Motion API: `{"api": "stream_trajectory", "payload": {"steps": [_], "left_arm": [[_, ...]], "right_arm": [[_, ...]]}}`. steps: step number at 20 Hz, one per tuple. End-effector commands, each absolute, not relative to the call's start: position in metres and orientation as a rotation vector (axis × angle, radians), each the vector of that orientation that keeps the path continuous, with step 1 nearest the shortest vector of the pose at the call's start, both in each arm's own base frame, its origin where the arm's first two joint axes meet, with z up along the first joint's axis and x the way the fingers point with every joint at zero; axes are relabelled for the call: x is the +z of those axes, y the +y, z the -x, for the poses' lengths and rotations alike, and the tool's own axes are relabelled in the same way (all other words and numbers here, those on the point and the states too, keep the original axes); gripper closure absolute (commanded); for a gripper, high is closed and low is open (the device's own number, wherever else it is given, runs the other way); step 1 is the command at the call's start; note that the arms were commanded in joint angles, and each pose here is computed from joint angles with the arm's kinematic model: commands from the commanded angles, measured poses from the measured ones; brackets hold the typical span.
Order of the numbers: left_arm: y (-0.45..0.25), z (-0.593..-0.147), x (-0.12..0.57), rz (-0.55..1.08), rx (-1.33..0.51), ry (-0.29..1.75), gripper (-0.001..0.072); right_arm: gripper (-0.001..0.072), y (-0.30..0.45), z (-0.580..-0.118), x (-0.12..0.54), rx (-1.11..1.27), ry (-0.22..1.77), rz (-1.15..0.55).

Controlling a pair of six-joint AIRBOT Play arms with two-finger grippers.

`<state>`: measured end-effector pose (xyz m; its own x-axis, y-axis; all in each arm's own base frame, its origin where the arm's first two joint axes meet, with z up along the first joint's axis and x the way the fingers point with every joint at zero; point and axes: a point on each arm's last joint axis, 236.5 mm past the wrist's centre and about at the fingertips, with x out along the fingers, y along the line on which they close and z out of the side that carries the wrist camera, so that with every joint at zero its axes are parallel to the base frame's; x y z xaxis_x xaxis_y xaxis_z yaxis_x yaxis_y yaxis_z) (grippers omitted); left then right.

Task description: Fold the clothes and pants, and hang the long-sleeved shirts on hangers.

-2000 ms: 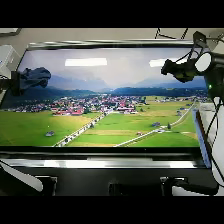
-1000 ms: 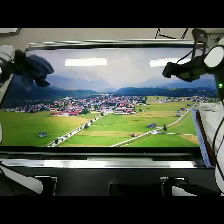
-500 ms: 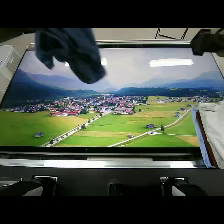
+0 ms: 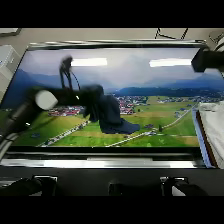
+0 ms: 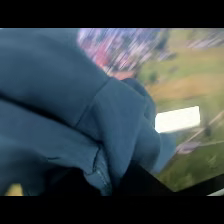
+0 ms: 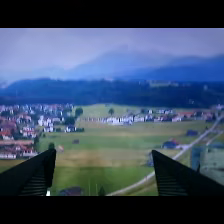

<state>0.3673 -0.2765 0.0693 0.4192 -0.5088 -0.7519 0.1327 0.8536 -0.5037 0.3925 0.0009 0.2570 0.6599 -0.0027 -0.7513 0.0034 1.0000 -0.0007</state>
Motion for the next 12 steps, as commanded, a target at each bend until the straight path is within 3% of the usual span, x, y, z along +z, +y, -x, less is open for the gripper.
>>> {"api": "stream_trajectory", "payload": {"steps": [1,2,3,6,8,12], "left_arm": [[-0.269,-0.308,-0.047,0.622,-0.218,1.353,0.0596],[-0.268,-0.307,-0.047,0.642,-0.224,1.372,0.0217],[-0.263,-0.315,-0.036,0.620,-0.266,1.353,0.0005],[-0.220,-0.347,0.028,0.421,-0.412,1.240,-0.0004],[-0.163,-0.364,0.063,0.329,-0.364,1.187,-0.0004],[-0.069,-0.360,0.046,0.375,-0.201,1.281,-0.0004]], "right_arm": [[0.0039,0.016,-0.370,0.168,0.051,1.217,-0.039],[0.0038,0.025,-0.370,0.146,0.082,1.284,-0.061],[0.0038,0.033,-0.370,0.128,0.111,1.333,-0.084],[0.0034,0.054,-0.363,0.081,0.174,1.461,-0.163],[0.0026,0.069,-0.348,0.050,0.219,1.540,-0.228],[-0.0001,0.097,-0.309,-0.004,0.281,1.686,-0.368]]}}
